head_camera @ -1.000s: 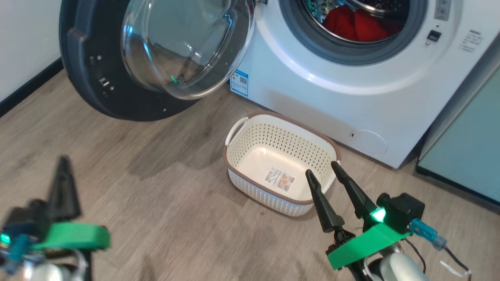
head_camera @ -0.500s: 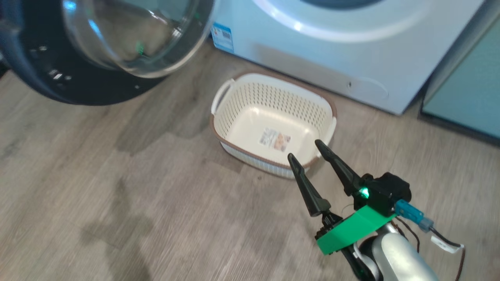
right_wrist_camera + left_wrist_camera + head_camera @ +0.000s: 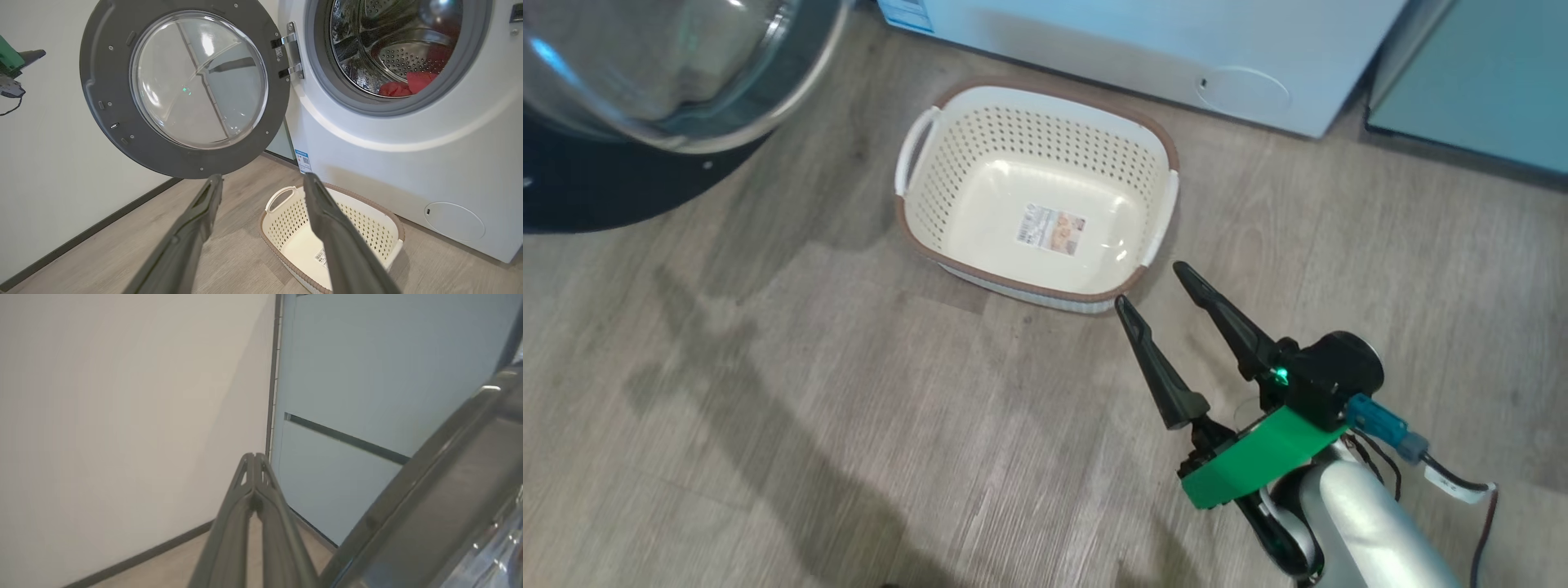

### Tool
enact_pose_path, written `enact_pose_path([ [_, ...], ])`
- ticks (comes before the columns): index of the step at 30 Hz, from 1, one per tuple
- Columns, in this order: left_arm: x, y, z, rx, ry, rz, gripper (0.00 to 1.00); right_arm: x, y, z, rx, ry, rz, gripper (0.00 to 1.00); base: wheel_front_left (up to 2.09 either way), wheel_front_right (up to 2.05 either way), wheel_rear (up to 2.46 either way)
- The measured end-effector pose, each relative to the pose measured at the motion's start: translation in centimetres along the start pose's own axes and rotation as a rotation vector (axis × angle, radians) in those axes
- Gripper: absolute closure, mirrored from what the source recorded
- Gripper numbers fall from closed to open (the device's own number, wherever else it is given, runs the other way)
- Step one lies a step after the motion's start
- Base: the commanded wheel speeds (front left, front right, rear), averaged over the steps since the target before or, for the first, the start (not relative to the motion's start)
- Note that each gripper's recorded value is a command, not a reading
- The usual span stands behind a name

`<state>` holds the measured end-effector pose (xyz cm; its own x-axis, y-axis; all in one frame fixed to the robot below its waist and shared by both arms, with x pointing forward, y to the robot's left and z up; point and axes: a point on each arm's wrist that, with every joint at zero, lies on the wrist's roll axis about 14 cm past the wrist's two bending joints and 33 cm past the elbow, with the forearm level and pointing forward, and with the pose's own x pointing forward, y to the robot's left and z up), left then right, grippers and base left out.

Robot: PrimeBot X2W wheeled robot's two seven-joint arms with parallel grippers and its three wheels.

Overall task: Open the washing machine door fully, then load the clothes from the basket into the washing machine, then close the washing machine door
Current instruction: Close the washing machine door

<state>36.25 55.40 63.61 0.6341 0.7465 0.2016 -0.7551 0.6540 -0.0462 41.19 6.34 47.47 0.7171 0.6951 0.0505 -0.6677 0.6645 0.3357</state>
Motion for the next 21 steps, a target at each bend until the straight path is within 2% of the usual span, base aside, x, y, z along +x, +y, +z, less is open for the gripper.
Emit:
enact_pose_path([
  [6, 0.6, 0.7, -4.6, -0.297, 0.169, 0.181, 1.0, -0.1, -1.2, 0.2, -0.005, -0.009, -0.03, 0.0, 0.0, 0.0, 0.0],
  [10, 0.0, -0.1, -7.3, -0.476, 0.277, 0.233, 1.0, -0.3, -1.7, 0.6, -0.013, -0.021, -0.043, 0.0, 0.0, 0.0, 0.0],
  [16, -0.1, -1.4, -8.3, -0.681, 0.342, 0.26, 1.0, -0.5, -1.7, 0.9, -0.022, -0.028, -0.047, 0.0, 0.0, 0.0, 0.0],
  [21, -0.5, -2.6, -9.0, -0.775, 0.424, 0.235, 1.0, -0.5, -1.4, 1.3, -0.031, -0.039, -0.042, 0.0, 0.0, 0.0, 0.0],
])
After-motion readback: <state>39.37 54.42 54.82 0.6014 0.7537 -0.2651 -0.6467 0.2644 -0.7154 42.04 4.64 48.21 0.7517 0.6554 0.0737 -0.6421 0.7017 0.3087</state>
